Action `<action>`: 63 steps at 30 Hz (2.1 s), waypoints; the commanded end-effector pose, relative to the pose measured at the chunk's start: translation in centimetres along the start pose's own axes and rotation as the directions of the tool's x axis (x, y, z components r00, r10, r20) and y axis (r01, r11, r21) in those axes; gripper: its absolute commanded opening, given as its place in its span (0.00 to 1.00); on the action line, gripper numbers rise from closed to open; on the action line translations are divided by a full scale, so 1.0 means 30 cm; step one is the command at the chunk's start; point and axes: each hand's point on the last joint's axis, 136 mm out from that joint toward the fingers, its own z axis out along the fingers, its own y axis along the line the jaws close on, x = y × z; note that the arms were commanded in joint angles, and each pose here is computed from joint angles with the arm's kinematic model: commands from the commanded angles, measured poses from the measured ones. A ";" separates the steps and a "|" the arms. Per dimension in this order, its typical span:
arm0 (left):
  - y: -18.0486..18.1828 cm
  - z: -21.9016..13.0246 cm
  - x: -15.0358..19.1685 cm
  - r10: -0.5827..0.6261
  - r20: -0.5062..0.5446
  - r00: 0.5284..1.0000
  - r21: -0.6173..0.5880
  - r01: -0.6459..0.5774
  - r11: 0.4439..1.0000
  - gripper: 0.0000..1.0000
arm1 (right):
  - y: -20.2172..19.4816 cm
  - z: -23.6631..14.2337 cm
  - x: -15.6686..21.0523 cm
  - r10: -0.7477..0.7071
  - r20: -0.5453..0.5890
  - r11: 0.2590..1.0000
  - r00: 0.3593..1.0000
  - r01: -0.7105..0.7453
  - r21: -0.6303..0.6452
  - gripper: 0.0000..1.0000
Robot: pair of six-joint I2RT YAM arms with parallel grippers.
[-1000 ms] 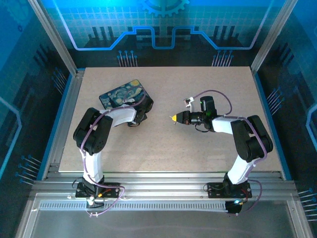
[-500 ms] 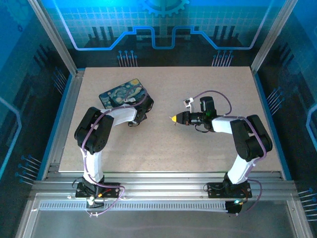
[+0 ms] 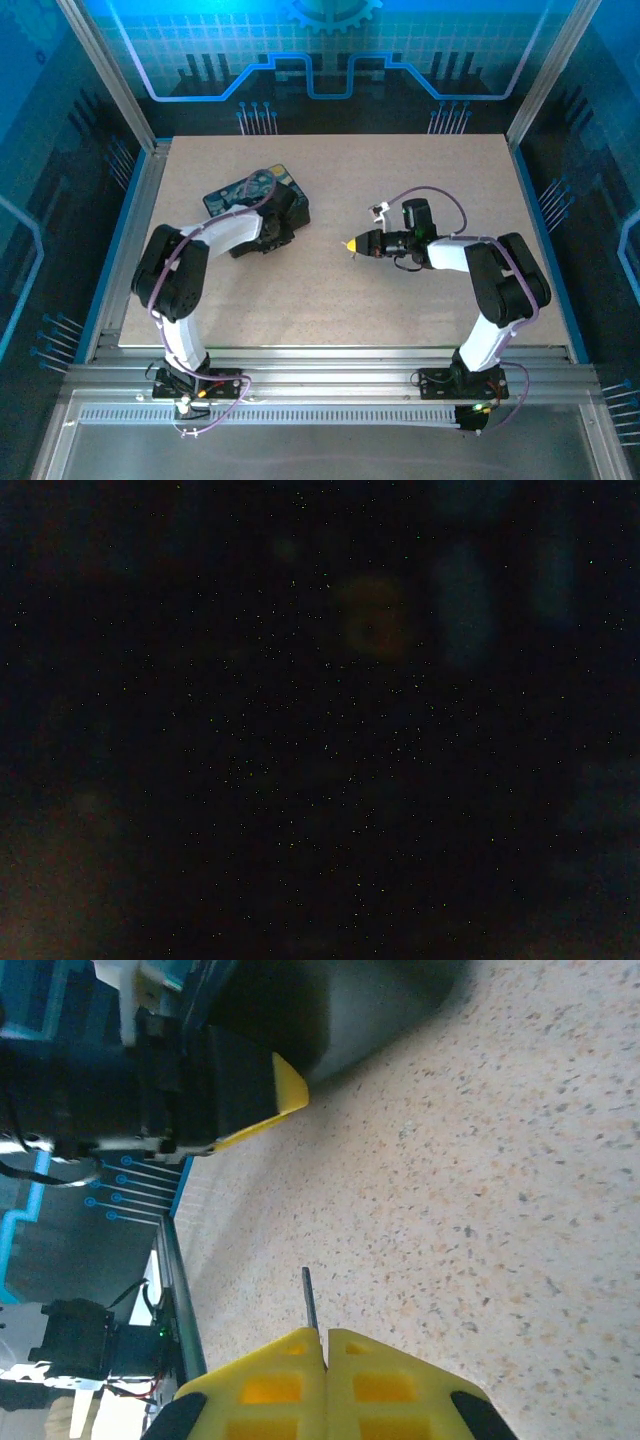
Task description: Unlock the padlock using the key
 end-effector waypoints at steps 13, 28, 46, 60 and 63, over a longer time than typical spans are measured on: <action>-0.237 -0.341 0.171 -0.124 -0.518 0.846 0.418 0.377 0.826 0.07 | 0.301 0.073 0.057 -0.234 -0.046 0.966 0.971 0.227 -0.125 0.00; -0.266 -0.458 0.205 -0.063 -0.590 0.805 0.471 0.407 0.783 0.05 | 0.302 0.131 -0.032 -0.338 0.013 0.931 0.941 0.337 -0.142 0.00; -0.266 -0.462 0.204 -0.073 -0.604 0.793 0.479 0.435 0.763 0.02 | 0.279 0.185 -0.109 -0.316 0.050 0.933 0.947 0.320 -0.165 0.00; -0.257 -0.500 0.177 -0.008 -0.652 0.758 0.533 0.466 0.706 0.02 | 0.280 0.151 -0.046 -0.350 0.017 0.918 0.936 0.347 -0.191 0.00; -0.264 -0.524 0.190 0.051 -0.656 0.753 0.562 0.441 0.700 0.02 | 0.323 0.131 -0.048 -0.395 0.038 0.894 0.918 0.393 -0.217 0.00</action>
